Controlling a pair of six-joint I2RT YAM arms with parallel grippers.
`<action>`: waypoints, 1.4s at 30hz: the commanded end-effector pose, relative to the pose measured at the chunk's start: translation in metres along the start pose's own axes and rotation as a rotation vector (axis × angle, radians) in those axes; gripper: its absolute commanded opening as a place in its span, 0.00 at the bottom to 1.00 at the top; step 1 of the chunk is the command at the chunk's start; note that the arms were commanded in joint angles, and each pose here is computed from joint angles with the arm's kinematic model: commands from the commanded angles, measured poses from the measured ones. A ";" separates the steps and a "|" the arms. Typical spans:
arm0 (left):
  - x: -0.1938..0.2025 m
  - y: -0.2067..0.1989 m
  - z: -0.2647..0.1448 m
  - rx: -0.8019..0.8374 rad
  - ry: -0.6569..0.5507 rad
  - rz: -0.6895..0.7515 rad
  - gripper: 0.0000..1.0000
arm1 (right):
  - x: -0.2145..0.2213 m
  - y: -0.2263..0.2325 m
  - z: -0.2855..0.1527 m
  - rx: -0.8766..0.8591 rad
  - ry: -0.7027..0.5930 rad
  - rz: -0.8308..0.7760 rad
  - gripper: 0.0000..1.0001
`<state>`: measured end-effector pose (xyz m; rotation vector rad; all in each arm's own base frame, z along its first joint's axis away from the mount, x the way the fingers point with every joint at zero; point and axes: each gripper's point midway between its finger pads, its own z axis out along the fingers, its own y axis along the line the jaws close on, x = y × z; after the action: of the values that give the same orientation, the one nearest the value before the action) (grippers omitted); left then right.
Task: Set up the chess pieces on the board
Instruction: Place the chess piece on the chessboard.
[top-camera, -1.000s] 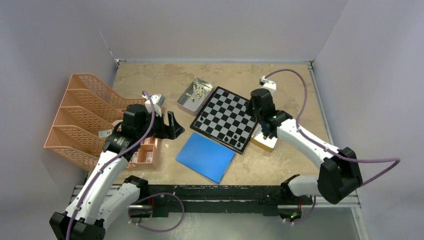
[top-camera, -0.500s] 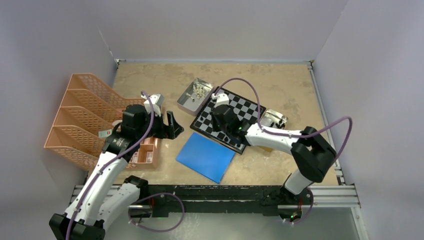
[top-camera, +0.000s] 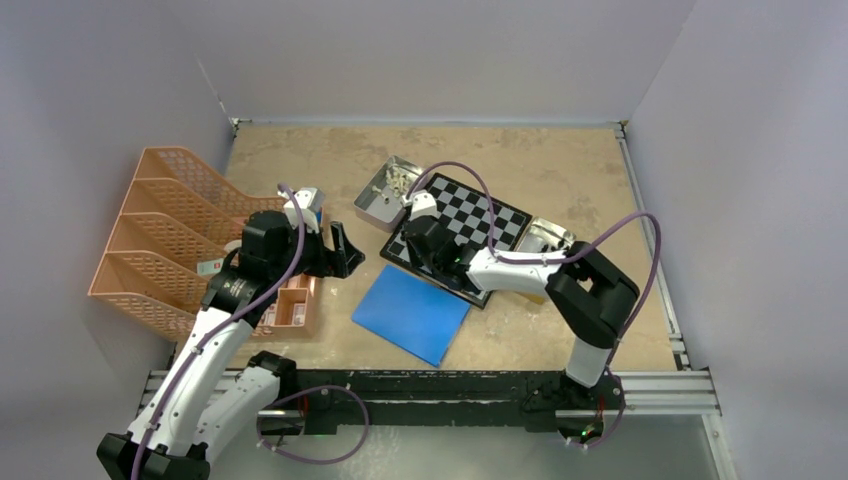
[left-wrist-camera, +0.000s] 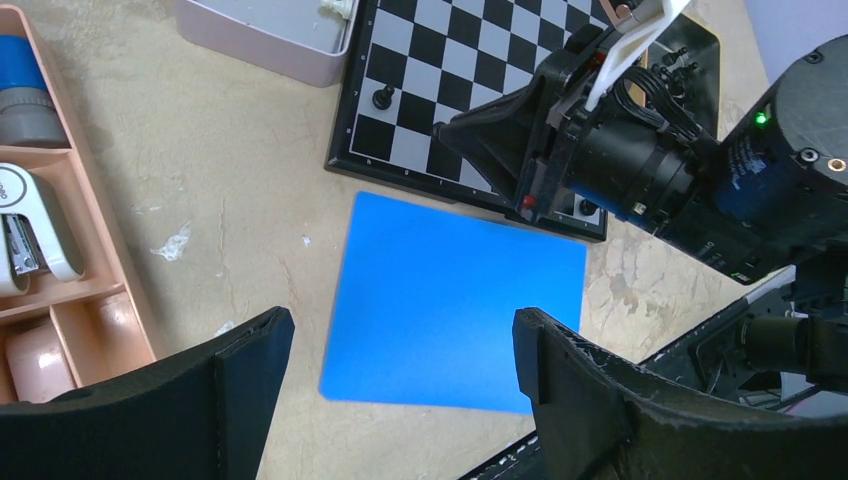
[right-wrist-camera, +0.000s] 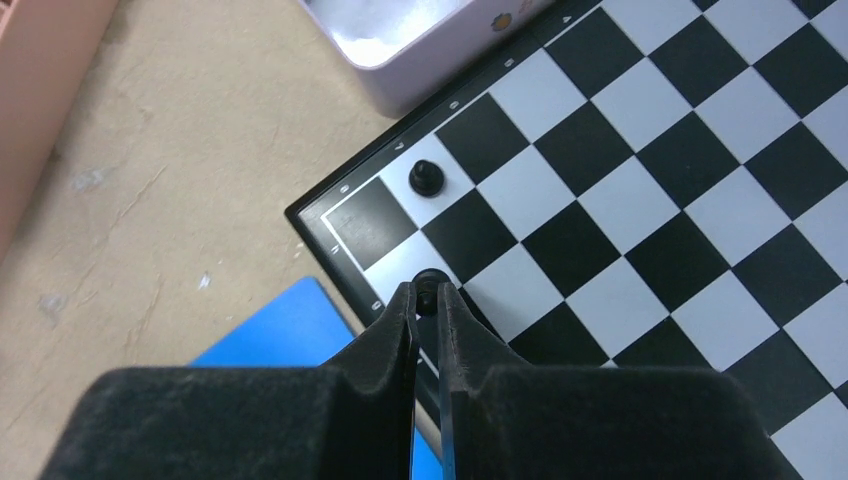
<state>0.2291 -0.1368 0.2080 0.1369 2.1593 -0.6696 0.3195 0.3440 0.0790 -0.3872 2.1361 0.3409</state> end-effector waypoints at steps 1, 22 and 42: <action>-0.011 -0.003 -0.004 0.000 -0.040 0.007 0.81 | -0.030 -0.001 0.005 0.043 -0.093 0.015 0.09; -0.010 -0.003 -0.004 0.003 -0.035 0.007 0.81 | -0.013 -0.002 0.029 0.087 -0.051 0.027 0.13; -0.010 -0.003 -0.004 0.000 -0.038 0.007 0.81 | 0.000 -0.018 0.039 0.156 -0.010 0.041 0.19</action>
<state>0.2296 -0.1353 0.2070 0.1299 2.1626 -0.6590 0.3446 0.3459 0.0462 -0.3112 2.1660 0.2169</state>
